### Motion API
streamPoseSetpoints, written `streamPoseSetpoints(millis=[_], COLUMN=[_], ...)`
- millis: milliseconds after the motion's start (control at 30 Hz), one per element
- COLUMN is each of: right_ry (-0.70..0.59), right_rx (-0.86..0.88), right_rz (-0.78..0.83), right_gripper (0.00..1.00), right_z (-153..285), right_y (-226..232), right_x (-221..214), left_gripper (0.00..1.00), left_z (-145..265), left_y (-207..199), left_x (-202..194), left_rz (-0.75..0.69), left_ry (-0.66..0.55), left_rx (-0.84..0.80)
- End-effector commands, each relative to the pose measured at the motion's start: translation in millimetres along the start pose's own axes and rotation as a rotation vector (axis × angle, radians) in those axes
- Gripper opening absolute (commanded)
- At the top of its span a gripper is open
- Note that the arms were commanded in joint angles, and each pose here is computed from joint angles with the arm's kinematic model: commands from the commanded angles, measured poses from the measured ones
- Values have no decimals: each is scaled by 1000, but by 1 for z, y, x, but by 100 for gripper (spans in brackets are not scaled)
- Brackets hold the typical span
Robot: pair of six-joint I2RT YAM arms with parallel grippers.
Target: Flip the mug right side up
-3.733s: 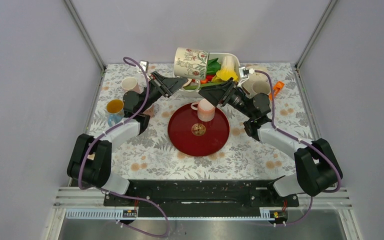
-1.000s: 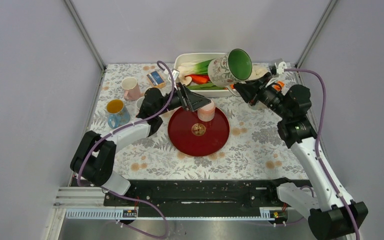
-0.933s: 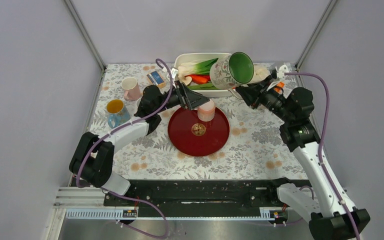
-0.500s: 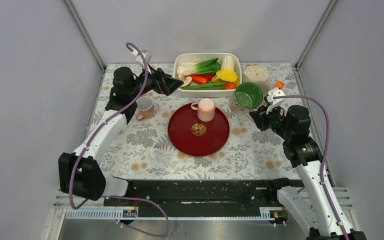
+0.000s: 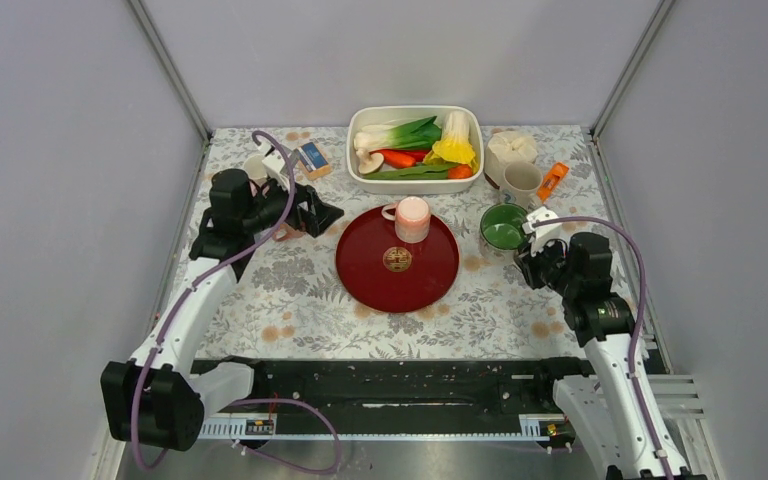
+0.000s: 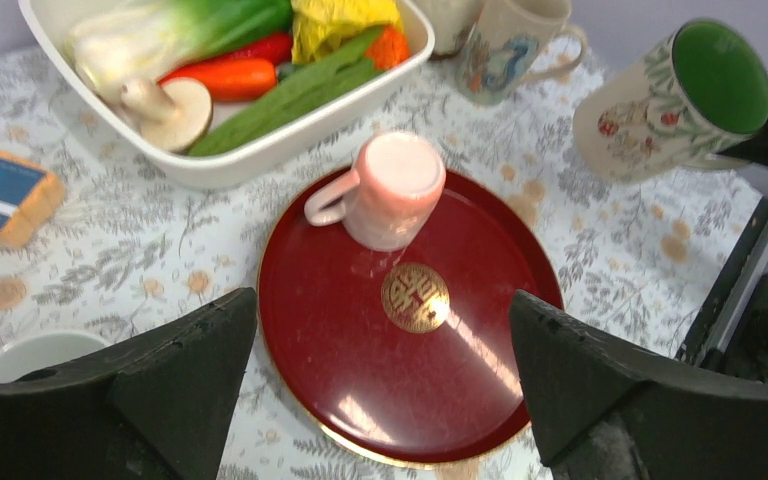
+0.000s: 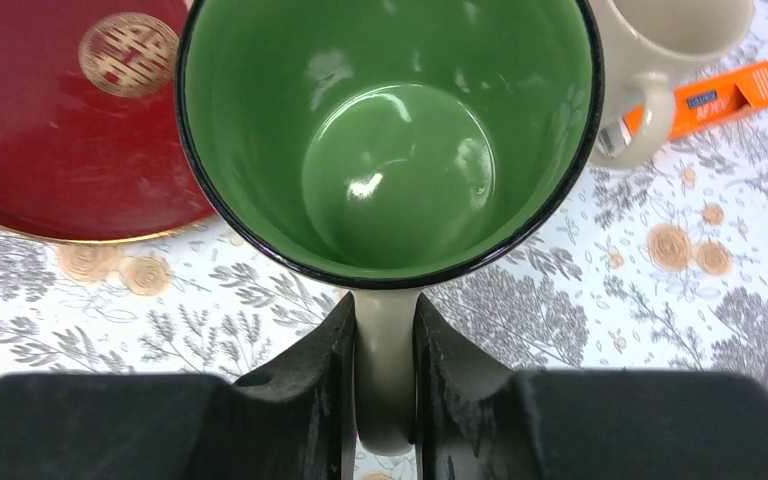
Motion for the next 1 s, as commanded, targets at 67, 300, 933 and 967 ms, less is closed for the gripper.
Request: streamPoseSetpoints(millis=[67, 300, 933, 967], right_ry=[-160, -117, -112, -104], right_rx=[-130, -178, -203, -203], right_rz=[86, 50, 20, 11], right_gripper=[0, 0, 0, 0], right_z=[6, 6, -19, -21], right_y=[-41, -77, -167, -170], right_x=[35, -1, -38, -41], left_gripper=[99, 99, 99, 99], left_z=[10, 14, 12, 12], left_y=[-3, -8, -15, -15], left_x=[-10, -10, -14, -14], left_rz=[-79, -95, -80, -78], left_ry=[7, -10, -30, -30], left_rx=[-7, -16, -61, -62])
Point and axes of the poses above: each gripper's point midway between its finger pads, its own z axis back along the fingers, its own y axis along the line the jaws close on, x = y × z, the point moved 1 cm from there along z, back along the fingers, and after that the axes turned 9 degrees about -z, right-handed, at the moved point
